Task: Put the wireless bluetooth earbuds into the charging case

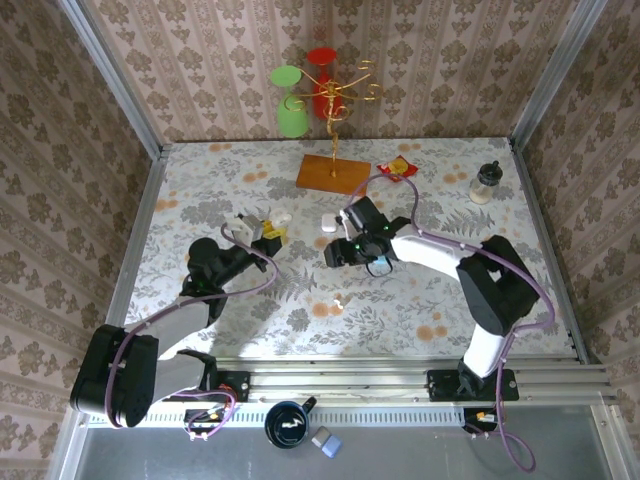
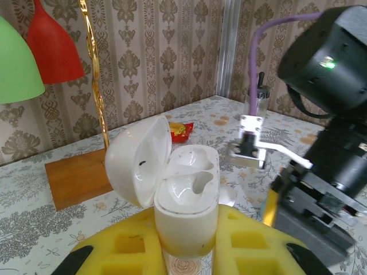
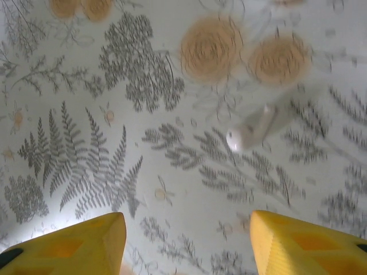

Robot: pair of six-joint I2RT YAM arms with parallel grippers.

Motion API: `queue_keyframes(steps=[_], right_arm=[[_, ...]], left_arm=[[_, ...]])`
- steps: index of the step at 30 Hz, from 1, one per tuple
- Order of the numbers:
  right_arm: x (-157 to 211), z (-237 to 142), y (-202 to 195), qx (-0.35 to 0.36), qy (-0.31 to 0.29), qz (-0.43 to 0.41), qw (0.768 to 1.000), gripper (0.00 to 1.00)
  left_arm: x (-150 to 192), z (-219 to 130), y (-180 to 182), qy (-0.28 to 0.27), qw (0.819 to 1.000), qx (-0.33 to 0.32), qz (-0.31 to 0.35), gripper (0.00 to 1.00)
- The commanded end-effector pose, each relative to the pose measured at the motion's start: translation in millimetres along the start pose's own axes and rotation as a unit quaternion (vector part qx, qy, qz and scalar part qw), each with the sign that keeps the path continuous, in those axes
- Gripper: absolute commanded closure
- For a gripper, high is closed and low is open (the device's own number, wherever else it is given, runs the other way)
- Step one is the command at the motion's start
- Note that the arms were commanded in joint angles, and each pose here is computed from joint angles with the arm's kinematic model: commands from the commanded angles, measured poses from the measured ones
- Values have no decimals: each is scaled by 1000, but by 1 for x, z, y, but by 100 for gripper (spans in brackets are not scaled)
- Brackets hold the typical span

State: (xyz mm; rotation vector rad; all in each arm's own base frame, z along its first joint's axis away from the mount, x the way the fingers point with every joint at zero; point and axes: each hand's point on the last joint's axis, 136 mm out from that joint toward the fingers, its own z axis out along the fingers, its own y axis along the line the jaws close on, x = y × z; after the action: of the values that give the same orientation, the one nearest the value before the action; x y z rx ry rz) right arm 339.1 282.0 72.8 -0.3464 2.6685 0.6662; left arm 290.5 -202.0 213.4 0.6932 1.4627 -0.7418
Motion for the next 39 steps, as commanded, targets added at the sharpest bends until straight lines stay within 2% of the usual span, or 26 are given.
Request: queue_keyframes(steps=[1, 8, 16, 39], right_arm=[[-18, 10, -6, 9, 6, -23, 1000, 40], [-35, 43, -5, 5, 47, -46, 998, 40], [-34, 63, -15, 17, 76, -55, 995, 40], [4, 41, -19, 28, 79, -31, 996, 40]], left_arm=[[-9, -5, -3, -16, 1000, 6, 0, 99], [-10, -10, -6, -14, 1000, 4, -2, 99], [-12, -9, -6, -13, 1000, 5, -1, 99], [-3, 0, -6, -2, 1000, 24, -13, 98]])
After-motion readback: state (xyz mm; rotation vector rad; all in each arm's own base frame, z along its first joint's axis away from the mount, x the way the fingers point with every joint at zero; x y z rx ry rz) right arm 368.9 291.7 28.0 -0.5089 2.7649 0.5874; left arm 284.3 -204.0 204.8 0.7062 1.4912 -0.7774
